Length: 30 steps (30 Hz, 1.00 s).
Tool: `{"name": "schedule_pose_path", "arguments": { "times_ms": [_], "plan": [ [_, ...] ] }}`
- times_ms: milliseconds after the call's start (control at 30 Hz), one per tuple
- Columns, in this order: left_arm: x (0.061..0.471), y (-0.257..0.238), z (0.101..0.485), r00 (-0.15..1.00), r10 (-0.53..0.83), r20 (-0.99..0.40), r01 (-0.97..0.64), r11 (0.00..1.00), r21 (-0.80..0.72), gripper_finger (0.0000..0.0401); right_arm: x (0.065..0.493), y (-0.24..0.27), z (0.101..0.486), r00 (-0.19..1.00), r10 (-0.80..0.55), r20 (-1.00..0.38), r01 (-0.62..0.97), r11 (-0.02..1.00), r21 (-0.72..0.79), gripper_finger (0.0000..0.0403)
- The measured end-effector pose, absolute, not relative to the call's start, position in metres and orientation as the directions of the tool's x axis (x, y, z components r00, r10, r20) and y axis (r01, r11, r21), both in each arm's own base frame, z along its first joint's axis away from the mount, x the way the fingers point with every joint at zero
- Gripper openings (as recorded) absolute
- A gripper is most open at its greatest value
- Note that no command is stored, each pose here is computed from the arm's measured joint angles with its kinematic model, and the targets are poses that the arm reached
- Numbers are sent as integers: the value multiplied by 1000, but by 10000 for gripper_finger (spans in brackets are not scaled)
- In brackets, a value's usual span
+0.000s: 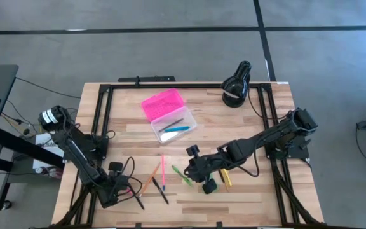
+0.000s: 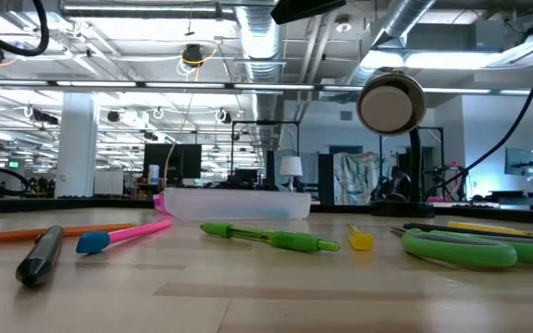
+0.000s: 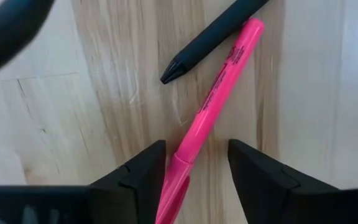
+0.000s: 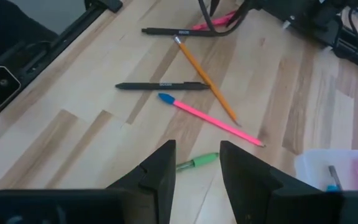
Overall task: Pick & place school supplies into a supply box
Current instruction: Put the pink pen into the black supply box
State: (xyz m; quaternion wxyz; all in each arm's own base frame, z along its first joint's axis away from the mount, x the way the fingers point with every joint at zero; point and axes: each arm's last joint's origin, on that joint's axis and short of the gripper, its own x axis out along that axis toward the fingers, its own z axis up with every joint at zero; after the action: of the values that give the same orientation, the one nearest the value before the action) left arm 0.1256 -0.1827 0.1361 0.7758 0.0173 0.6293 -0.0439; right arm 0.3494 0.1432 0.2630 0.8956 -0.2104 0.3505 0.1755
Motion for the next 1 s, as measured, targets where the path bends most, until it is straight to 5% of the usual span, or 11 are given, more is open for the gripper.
{"name": "schedule_pose_path", "arguments": {
  "times_ms": [567, 1000],
  "plan": [
    [137, -173, 136, 141, -71, -987, 27, 997, -68, 46, 326, 147, 234, 577, -22, -817, -254, 945, -205, 118],
    [142, -169, 139, 69, -73, -995, 8, 997, -73, 37, 315, 144, 213, 541, -112, -834, -139, 966, -220, 118]
  ]
}}
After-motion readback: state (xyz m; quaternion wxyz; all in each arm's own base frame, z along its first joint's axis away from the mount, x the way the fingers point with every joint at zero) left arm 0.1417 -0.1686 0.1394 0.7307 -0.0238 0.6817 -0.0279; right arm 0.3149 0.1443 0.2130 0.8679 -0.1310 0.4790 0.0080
